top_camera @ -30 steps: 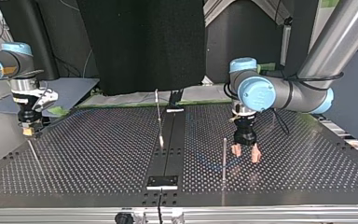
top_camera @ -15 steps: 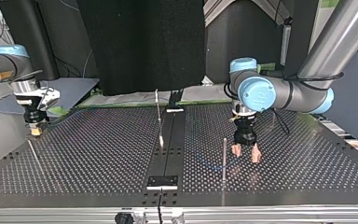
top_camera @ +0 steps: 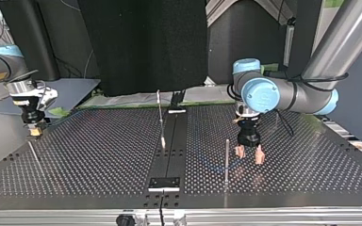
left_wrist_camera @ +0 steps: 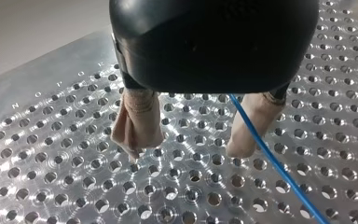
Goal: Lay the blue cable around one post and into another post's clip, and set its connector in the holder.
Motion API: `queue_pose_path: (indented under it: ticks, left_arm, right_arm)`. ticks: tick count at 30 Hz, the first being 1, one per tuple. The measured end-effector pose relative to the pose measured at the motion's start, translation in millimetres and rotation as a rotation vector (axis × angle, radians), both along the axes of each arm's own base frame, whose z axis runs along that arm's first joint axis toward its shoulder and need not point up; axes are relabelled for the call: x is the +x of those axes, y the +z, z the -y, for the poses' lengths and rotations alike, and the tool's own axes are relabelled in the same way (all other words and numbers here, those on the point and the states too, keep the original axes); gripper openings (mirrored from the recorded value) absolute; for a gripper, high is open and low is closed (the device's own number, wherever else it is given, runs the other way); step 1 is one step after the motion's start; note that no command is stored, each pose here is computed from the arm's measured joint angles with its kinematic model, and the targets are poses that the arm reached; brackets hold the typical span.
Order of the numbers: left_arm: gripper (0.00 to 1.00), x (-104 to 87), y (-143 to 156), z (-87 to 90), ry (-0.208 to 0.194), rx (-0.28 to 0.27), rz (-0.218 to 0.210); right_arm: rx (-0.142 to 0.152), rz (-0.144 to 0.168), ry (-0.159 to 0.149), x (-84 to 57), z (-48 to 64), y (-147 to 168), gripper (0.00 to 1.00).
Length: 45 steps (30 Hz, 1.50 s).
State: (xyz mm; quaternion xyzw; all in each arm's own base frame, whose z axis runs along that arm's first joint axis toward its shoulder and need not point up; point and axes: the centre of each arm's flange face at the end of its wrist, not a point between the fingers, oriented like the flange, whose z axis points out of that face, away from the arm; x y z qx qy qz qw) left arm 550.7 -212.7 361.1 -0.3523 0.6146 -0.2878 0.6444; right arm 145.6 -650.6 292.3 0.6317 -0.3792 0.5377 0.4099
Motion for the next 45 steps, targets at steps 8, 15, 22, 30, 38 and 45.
queue_pose_path:
  ticks: [8, 15, 22, 30, 38, 45]
  left_arm:
    - [1.00, 0.2, 0, -0.5, 0.001, 0.002, 0.000]
    - [1.00, 0.3, 0, -0.6, 0.001, 0.003, -0.001]
    - [1.00, 0.5, 0, -1.3, 0.002, 0.003, -0.001]
    - [1.00, 0.5, 0, -1.4, 0.003, 0.003, -0.001]
    - [1.00, 0.5, 0, -1.5, 0.003, 0.003, -0.001]
    - [1.00, 0.4, 0, -1.5, 0.003, 0.003, -0.001]
  right_arm:
    - [-0.021, -0.001, -0.052, -14.5, 6.3, 1, 0.22]
    - [-0.027, 0.009, -0.055, -14.7, 10.1, -5, 0.22]
    - [-0.025, 0.020, -0.062, -14.2, 14.0, -14, 0.22]
    - [-0.037, 0.060, -0.067, -16.4, 17.5, -13, 0.22]
    - [-0.043, 0.085, -0.060, -11.1, 18.3, -12, 0.22]
    - [-0.052, 0.086, -0.059, -10.0, 19.0, -11, 0.22]
